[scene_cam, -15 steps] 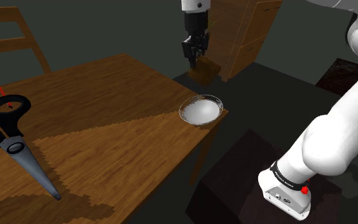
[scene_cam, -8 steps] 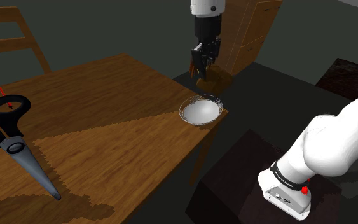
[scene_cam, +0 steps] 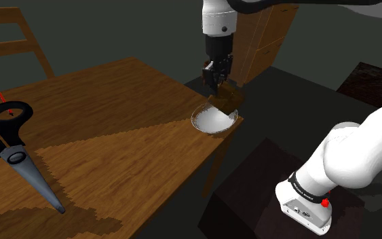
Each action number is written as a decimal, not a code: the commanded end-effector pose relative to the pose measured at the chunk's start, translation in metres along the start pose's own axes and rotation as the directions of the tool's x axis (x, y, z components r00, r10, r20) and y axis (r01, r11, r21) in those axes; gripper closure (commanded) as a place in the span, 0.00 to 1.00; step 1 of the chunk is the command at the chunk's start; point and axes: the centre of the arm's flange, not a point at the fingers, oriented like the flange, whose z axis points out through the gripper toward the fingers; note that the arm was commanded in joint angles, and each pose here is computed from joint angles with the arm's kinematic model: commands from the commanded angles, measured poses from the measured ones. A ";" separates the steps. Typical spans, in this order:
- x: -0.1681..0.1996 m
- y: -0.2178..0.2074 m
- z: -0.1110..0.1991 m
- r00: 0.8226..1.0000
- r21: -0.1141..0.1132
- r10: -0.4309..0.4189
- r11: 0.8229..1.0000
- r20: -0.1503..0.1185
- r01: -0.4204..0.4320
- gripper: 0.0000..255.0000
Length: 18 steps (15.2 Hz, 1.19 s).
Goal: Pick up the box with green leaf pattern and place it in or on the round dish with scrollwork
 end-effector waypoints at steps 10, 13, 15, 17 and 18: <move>0.009 -0.002 0.041 1.000 0.000 0.000 1.000 -0.001 0.000 1.00; 0.009 -0.002 0.041 1.000 0.000 0.000 1.000 -0.001 0.000 1.00; 0.009 -0.002 0.041 1.000 0.000 0.000 1.000 -0.001 0.000 1.00; 0.009 -0.002 0.041 1.000 0.000 0.000 1.000 -0.001 0.000 0.00; 0.009 -0.002 0.041 1.000 0.000 0.000 1.000 -0.001 0.000 0.00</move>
